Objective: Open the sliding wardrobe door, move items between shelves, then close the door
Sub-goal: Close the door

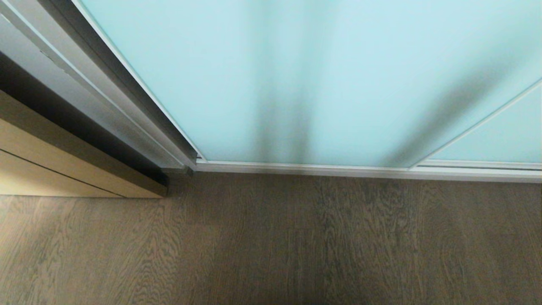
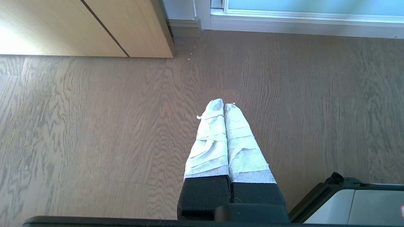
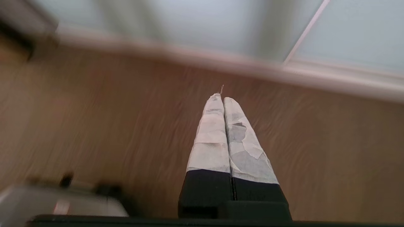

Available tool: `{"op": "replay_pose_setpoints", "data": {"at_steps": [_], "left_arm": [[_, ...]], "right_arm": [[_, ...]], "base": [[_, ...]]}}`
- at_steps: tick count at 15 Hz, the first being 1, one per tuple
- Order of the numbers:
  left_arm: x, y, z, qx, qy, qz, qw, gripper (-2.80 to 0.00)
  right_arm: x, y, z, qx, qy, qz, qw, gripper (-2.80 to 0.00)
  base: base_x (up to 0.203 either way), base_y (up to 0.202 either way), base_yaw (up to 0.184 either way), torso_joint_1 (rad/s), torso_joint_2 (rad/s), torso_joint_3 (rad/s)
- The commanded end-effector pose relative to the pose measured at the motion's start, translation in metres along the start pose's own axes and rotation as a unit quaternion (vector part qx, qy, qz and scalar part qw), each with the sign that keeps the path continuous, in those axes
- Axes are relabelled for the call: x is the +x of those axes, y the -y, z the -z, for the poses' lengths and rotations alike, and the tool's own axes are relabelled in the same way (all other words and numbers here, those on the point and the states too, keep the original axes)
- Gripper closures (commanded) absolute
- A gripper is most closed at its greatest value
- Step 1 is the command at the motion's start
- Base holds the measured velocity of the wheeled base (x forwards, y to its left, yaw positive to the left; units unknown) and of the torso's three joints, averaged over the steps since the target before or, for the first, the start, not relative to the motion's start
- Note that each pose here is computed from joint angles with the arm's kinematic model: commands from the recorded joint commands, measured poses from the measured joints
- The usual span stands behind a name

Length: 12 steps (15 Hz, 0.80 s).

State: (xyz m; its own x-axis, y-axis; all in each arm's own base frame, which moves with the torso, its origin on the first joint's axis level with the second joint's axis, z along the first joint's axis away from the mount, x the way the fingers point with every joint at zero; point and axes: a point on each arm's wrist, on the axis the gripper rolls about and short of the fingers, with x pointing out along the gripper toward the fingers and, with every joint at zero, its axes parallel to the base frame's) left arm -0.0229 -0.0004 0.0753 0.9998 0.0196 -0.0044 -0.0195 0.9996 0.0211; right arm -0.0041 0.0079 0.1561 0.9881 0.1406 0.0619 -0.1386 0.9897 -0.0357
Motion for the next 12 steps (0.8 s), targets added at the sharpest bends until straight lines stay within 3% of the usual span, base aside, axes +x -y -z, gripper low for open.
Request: {"op": "replay_pose_setpoints", "data": {"at_steps": [1, 3, 6, 7, 9, 12], "left_arm": [[0.000, 0.000, 0.000, 0.000, -0.001, 0.000, 1.0000, 0.00], [0.000, 0.000, 0.000, 0.000, -0.001, 0.000, 1.0000, 0.00], [0.000, 0.000, 0.000, 0.000, -0.001, 0.000, 1.0000, 0.00], [0.000, 0.000, 0.000, 0.000, -0.001, 0.000, 1.0000, 0.00], [0.000, 0.000, 0.000, 0.000, -0.001, 0.000, 1.0000, 0.00], [0.000, 0.000, 0.000, 0.000, -0.001, 0.000, 1.0000, 0.00]], "right_arm": [[-0.002, 0.000, 0.014, 0.005, -0.015, -0.042, 0.999, 0.00], [-0.010, -0.001, 0.021, 0.007, -0.019, -0.094, 0.995, 0.00], [-0.032, -0.004, 0.040, 0.011, 0.008, -0.083, 0.996, 0.00], [-0.036, -0.004, 0.045, 0.014, 0.014, -0.061, 0.998, 0.00], [-0.030, 0.001, 0.056, 0.021, 0.013, 0.042, 0.999, 0.00], [-0.025, 0.002, 0.079, 0.026, -0.032, 0.071, 0.997, 0.00]], "base": [[0.000, 0.000, 0.000, 0.000, 0.00, 0.000], [0.000, 0.000, 0.000, 0.000, 0.00, 0.000], [0.000, 0.000, 0.000, 0.000, 0.00, 0.000], [0.000, 0.000, 0.000, 0.000, 0.00, 0.000], [0.000, 0.000, 0.000, 0.000, 0.00, 0.000], [0.000, 0.000, 0.000, 0.000, 0.00, 0.000]]}}
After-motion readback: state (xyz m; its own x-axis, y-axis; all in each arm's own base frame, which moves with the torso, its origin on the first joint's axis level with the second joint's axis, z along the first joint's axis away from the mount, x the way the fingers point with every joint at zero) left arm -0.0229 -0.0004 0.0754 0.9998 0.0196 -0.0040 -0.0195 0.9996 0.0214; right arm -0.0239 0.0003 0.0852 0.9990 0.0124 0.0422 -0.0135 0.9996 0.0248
